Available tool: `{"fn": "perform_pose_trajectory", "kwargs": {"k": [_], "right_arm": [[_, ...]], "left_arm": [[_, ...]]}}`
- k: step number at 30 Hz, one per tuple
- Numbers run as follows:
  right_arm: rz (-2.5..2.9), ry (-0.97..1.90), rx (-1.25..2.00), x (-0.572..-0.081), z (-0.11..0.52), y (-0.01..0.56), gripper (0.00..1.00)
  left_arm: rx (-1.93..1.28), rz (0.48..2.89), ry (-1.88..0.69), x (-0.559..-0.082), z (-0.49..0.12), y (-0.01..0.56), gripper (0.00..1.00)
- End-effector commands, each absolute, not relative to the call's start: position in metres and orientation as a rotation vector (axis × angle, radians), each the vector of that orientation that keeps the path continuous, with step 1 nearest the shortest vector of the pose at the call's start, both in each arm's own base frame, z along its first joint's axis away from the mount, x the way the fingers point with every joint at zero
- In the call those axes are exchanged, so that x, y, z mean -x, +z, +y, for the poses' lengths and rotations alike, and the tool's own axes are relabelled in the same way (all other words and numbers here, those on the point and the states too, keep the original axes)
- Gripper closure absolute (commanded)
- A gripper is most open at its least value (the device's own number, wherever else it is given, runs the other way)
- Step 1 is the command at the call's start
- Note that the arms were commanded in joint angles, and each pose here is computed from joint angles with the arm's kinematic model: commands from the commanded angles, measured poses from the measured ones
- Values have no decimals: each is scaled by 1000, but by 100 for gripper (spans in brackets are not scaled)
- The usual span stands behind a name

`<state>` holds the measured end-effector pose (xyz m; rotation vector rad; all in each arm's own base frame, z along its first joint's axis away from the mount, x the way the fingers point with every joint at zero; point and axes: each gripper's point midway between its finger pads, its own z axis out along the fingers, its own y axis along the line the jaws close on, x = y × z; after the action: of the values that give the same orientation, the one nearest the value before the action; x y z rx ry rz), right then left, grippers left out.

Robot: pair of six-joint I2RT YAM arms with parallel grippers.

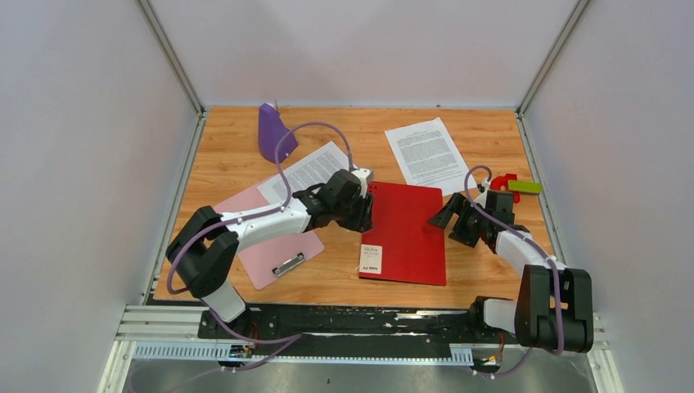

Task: Put the files into the folder

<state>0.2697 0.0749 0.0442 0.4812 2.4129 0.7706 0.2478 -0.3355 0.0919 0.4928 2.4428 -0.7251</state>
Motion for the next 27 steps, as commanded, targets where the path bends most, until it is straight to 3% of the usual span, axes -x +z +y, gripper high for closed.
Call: {"fn": "perform_pose_trajectory", "kwargs": {"k": [1, 14, 19, 27], "right_arm": [[2408, 772, -422, -277, 76, 46, 11], [2429, 838, -400, -277, 83, 41, 12], [2444, 889, -399, -274, 89, 36, 12], [2203, 1337, -287, -273, 132, 92, 13]], "left_arm": [[-494, 2452, -660, -273, -328, 79, 50], [-540, 2484, -768, -279, -334, 45, 55], [-502, 2501, -768, -274, -324, 31, 67], [-490, 2515, -931, -262, -332, 20, 70]]}}
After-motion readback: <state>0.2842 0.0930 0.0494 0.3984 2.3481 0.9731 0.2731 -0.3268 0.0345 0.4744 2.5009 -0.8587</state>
